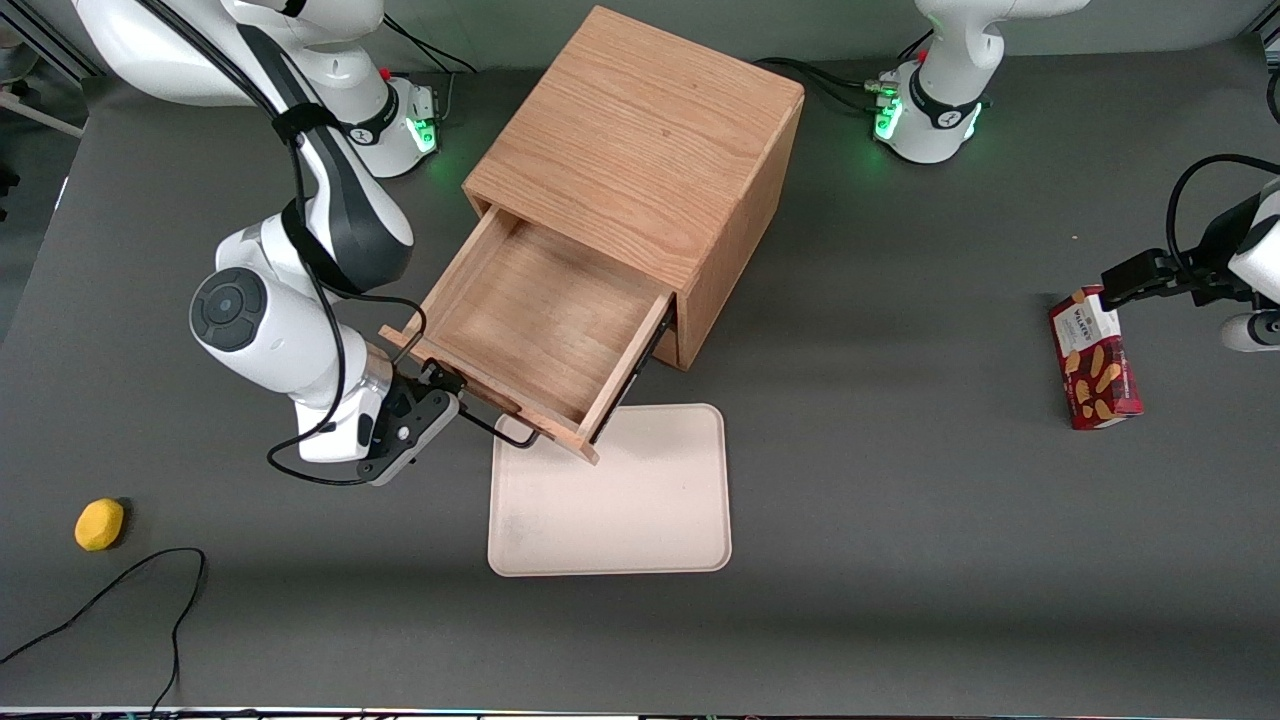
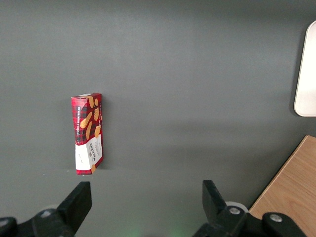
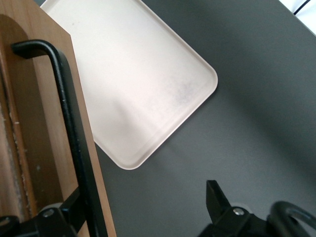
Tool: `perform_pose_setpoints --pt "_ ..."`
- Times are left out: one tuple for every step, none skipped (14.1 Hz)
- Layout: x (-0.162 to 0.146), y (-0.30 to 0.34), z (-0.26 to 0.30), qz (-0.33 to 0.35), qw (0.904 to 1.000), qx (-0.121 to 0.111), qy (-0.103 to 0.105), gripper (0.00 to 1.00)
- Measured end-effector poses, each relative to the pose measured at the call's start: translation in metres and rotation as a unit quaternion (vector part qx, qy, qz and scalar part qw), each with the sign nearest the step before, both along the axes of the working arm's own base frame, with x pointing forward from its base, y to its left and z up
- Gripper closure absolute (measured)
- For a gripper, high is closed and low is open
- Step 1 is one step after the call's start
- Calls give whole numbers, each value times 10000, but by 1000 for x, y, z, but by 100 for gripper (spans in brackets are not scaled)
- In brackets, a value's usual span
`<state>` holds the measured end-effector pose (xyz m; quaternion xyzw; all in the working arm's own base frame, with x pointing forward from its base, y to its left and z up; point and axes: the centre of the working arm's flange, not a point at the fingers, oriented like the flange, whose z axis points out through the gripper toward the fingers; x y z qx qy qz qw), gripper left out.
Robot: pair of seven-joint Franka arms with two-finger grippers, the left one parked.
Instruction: Open upper drawer
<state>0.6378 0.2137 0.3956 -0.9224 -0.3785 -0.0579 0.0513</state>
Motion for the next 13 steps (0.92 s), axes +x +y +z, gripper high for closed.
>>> perform_pose_setpoints --pt "1 -2 0 -15 10000 1 -5 0" --pt "2 -3 0 -30 10000 -1 -6 0" --pt "3 -4 0 -41 10000 -1 -5 0" --pt "3 -5 -1 -44 10000 1 -4 0" --pt "3 -5 -1 -44 10000 1 -4 0" --pt "3 -5 0 -45 10000 2 -4 0" --pt "3 -5 -1 -49 10000 1 -4 0" --pt "4 -7 -1 -65 10000 -1 -8 0" --pt "5 -10 0 -85 10000 6 -27 0" --pt "7 -12 0 -94 9999 27 -58 0" --pt "9 -15 -1 -107 9999 53 -79 0" --pt "10 -17 -2 -137 9998 81 -69 0" --pt "11 -18 -3 -172 9998 123 -60 0"
